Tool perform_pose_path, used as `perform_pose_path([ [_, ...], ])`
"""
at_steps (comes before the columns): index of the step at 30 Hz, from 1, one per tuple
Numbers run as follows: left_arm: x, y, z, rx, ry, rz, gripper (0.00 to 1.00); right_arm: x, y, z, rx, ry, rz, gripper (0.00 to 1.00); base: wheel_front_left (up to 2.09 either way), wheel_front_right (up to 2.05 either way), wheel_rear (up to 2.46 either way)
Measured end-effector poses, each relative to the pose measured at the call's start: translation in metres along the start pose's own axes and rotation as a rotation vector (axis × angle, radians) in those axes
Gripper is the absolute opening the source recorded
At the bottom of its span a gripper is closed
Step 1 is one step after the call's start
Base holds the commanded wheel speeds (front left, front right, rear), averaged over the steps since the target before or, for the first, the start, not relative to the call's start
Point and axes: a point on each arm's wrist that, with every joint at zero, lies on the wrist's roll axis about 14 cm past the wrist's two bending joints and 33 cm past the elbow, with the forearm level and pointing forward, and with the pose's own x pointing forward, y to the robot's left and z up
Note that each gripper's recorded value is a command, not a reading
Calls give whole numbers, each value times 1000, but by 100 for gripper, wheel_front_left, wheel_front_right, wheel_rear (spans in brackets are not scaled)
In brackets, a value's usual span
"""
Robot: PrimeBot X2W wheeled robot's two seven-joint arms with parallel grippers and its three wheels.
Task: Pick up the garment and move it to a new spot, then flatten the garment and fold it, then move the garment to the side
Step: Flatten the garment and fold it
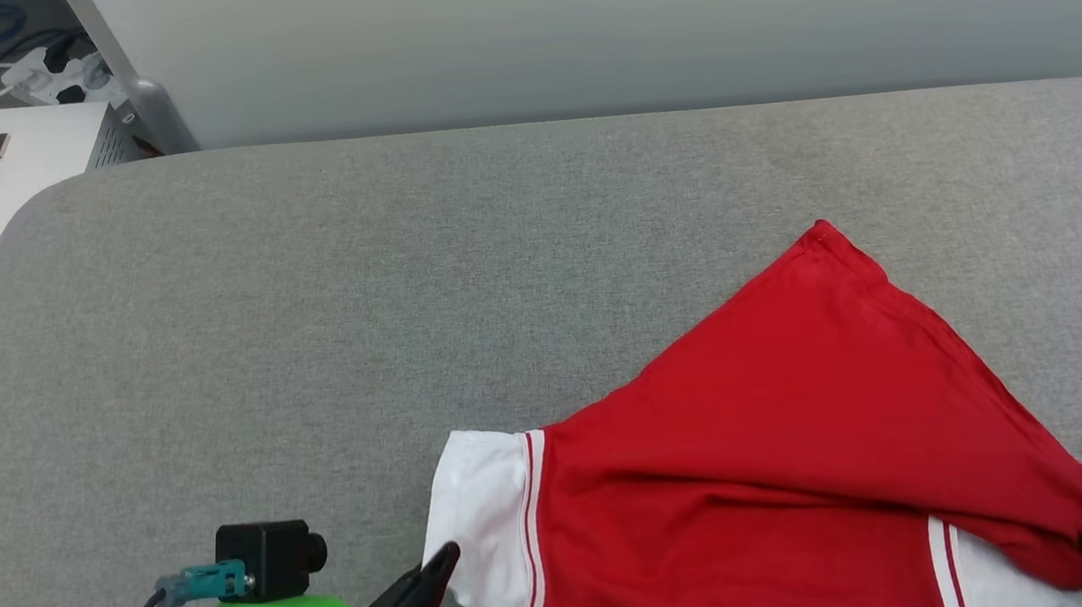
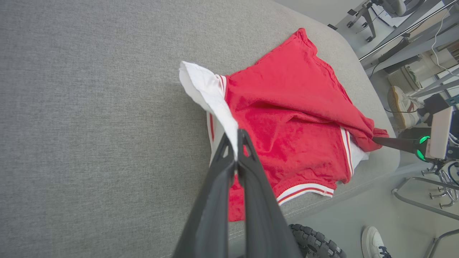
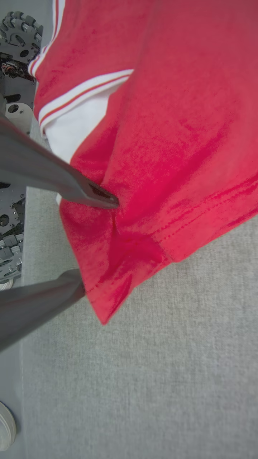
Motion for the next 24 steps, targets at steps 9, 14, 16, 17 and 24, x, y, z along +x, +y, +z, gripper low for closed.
perform_pose_path([
  [9,4,-2,5,-5,-5,-13,0,-18,47,88,-197,-138,84,100,0,0,0],
  [14,11,2,11,0,-10,-12,0,-14,79,129,-288,-155,130,100,0,0,0],
  [16,14,5,12,-7,-8,-3,0,-9,88,146,-325,-156,133,100,0,0,0],
  [17,16,7,12,-7,-7,0,0,-5,93,153,-342,-154,132,100,0,0,0],
  [24,27,13,13,-16,-7,10,0,35,116,184,-406,-75,122,100,0,0,0],
])
